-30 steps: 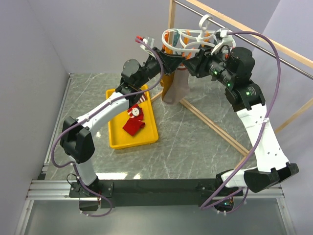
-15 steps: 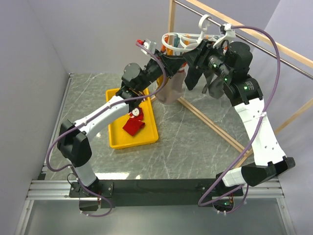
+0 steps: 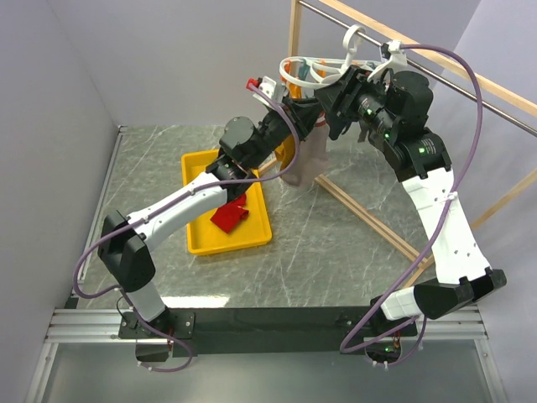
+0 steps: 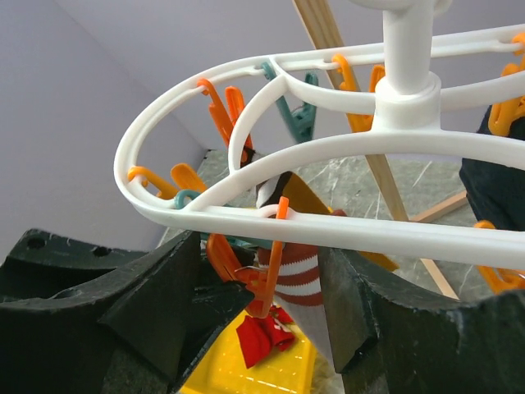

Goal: Clip the socks to the hanger
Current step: Open the clamp at the hanger.

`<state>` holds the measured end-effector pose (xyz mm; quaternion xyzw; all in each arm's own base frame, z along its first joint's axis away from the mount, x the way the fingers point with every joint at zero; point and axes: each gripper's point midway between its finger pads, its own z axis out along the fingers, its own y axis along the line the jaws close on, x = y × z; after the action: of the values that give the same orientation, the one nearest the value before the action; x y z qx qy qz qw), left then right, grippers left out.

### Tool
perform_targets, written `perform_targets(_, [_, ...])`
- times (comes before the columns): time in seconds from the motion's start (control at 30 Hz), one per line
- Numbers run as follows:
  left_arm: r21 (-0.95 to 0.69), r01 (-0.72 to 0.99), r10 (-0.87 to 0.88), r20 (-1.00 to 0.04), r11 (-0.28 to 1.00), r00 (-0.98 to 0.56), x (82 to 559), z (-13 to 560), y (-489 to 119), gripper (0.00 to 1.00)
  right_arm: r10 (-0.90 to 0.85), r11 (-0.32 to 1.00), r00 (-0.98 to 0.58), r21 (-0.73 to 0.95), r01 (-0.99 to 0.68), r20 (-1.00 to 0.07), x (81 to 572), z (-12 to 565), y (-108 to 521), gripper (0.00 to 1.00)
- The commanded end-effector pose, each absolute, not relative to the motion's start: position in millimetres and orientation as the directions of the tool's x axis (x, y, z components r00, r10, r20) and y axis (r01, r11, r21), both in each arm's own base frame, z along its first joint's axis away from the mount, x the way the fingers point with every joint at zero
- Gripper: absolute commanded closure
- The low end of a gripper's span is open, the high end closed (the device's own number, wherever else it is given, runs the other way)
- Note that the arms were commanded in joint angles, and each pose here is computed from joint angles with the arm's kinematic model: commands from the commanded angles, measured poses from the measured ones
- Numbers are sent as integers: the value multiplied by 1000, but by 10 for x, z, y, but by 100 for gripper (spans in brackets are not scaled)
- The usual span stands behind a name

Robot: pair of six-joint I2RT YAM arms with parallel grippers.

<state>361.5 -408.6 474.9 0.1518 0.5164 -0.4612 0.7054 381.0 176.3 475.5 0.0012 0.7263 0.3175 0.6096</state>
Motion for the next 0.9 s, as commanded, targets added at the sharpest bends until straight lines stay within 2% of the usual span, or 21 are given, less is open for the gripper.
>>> perform_targets(0.0, [-194, 800, -495, -857, 568, 143, 3433, 5094, -3994, 83, 430, 788, -172, 462, -407, -886, 3797, 5095, 1741, 34])
perform_targets(0.13, [-165, 782, -471, -863, 600, 179, 3413, 5106, -4011, 83, 432, 790, -165, 460, -406, -887, 3803, 5107, 1741, 39])
perform_targets(0.4, [-132, 761, -441, -871, 635, 218, 3392, 5107, -4064, 83, 408, 796, -179, 445, -412, -895, 3859, 5054, 1799, 58])
perform_targets(0.57, [-131, 767, -441, -872, 628, 212, 3366, 5109, -4061, 81, 408, 800, -172, 442, -406, -897, 3871, 5048, 1785, 86])
perform_targets(0.63, [-130, 778, -442, -873, 615, 204, 3338, 5100, -4073, 75, 414, 800, -159, 442, -406, -896, 3874, 5068, 1780, 89])
perform_targets(0.67, [-131, 782, -444, -874, 609, 199, 3304, 5106, -4059, 71, 417, 804, -154, 442, -398, -896, 3879, 5057, 1762, 94])
perform_targets(0.77, [-154, 790, -440, -884, 593, 158, 3243, 5080, -4013, 56, 420, 809, -139, 439, -391, -897, 3896, 5056, 1737, 96])
perform_targets(0.87, [-204, 790, -441, -893, 578, 92, 3215, 5062, -3846, 48, 412, 815, -140, 433, -386, -900, 3932, 5041, 1738, 98])
